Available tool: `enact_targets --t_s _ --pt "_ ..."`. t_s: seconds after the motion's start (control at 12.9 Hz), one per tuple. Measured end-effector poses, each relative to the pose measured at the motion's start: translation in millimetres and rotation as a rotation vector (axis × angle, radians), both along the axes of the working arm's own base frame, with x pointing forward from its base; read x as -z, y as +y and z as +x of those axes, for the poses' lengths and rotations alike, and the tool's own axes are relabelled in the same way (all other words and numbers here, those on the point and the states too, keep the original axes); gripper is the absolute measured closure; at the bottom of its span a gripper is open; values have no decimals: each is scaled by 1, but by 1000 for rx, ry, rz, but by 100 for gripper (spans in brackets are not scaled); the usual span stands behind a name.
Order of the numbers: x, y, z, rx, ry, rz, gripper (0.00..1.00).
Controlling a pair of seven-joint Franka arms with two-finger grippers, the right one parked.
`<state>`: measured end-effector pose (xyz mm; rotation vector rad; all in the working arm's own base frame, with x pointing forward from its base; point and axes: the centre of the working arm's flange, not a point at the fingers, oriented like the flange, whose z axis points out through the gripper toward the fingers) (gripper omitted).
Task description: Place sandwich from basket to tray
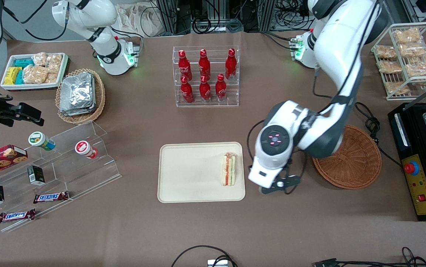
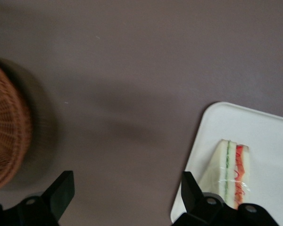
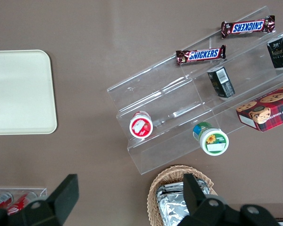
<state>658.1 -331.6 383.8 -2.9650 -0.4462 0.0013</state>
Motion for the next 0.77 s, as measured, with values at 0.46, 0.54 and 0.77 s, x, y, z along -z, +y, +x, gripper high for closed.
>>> enact_targets --t_s 0.46,0.54,0.77 --pt "-85 118 18 -64 3 33 0" --pt "-101 138 18 -51 16 19 0" --pt "-145 197 9 16 62 -38 0"
